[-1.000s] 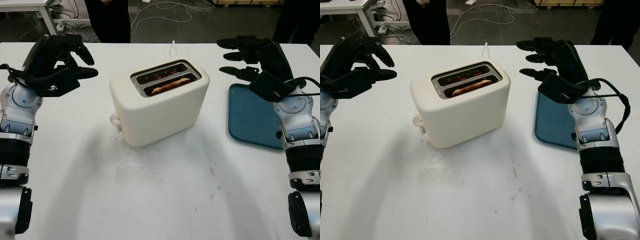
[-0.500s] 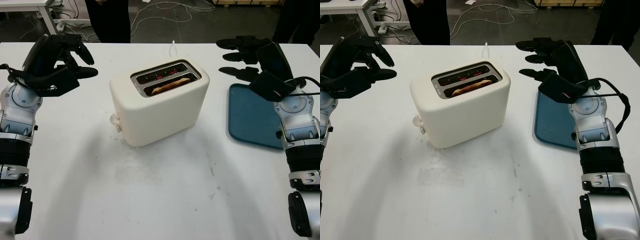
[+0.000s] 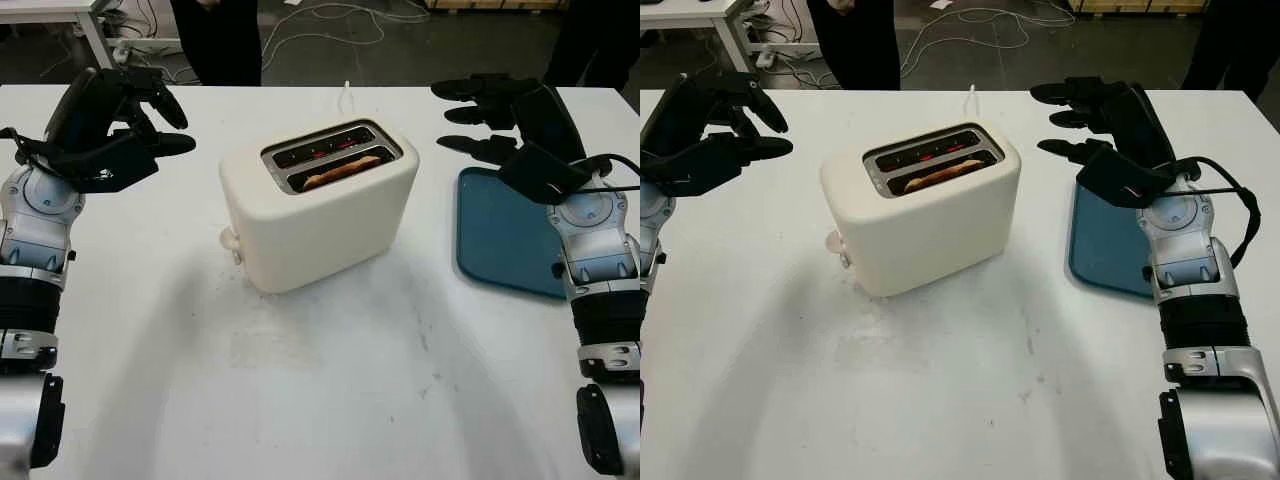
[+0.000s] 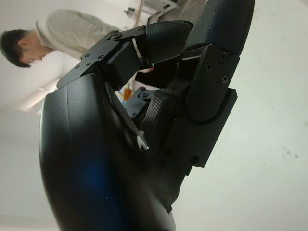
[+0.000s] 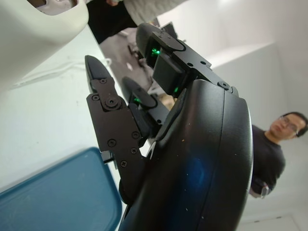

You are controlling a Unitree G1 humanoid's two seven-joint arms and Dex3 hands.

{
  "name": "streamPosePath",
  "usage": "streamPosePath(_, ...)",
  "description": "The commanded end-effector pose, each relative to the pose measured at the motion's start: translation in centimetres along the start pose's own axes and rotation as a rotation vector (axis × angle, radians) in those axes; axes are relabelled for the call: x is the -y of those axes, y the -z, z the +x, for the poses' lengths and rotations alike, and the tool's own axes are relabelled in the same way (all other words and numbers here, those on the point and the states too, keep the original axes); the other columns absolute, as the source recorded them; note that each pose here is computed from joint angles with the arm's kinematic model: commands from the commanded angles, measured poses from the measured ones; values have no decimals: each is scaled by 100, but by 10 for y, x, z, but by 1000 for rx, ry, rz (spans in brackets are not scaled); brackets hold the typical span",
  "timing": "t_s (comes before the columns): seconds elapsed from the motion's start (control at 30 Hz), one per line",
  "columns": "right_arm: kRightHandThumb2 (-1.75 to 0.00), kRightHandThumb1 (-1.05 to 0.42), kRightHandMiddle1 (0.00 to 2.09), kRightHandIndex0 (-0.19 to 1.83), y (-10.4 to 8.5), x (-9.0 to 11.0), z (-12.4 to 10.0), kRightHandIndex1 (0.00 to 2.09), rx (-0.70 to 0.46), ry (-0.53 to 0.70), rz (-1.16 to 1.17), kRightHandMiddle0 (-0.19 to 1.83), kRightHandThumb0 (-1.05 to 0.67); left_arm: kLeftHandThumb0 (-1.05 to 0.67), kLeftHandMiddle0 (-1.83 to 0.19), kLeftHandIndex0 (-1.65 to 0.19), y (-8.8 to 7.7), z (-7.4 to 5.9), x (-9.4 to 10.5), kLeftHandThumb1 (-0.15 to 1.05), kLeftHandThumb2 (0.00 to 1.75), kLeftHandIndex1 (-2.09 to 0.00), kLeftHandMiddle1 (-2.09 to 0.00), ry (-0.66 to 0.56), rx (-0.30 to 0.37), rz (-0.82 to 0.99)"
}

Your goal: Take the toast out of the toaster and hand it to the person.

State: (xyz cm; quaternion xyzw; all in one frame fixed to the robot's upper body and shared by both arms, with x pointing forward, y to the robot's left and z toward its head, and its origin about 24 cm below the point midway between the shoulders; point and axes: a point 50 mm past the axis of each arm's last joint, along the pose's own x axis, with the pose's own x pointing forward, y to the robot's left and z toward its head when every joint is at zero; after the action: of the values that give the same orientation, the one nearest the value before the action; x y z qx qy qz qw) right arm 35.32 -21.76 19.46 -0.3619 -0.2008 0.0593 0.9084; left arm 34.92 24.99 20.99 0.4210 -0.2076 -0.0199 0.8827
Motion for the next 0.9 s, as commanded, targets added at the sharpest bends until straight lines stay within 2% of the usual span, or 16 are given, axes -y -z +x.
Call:
streamPosePath(0.0, 0, -82, 1, 90, 2, -3, -2, 1, -1, 6, 7, 80, -19, -105, -96, -81, 1, -2, -2, 88, 1, -122, -120, -6, 7, 8)
streamPosePath(0.17, 0, -83, 0, 90, 3, -3, -2, 0, -1, 1, 20, 79, -22, -105, -96, -82, 2, -1, -2, 88, 1, -122, -120, -9, -10, -3)
streamPosePath(0.3, 0, -82, 1, 91, 3, -3, -2, 1, 2, 5, 9, 80, -22, -105, -96, -82, 1, -1, -2, 87, 0, -122, -120, -9, 7, -5)
streamPosePath(0.57, 0, -82, 1, 91, 4, -4, 0, 1, 7, 6, 32, 80, -22, -105, -96, -82, 2, -1, -2, 87, 0, -122, -120, -8, -9, -14)
streamPosePath(0.87, 0, -82, 0, 91, 3, -3, -1, 0, 10, 8, 19, 80, -21, -105, -96, -81, 1, -1, -2, 89, 1, -123, -120, -8, 5, 1)
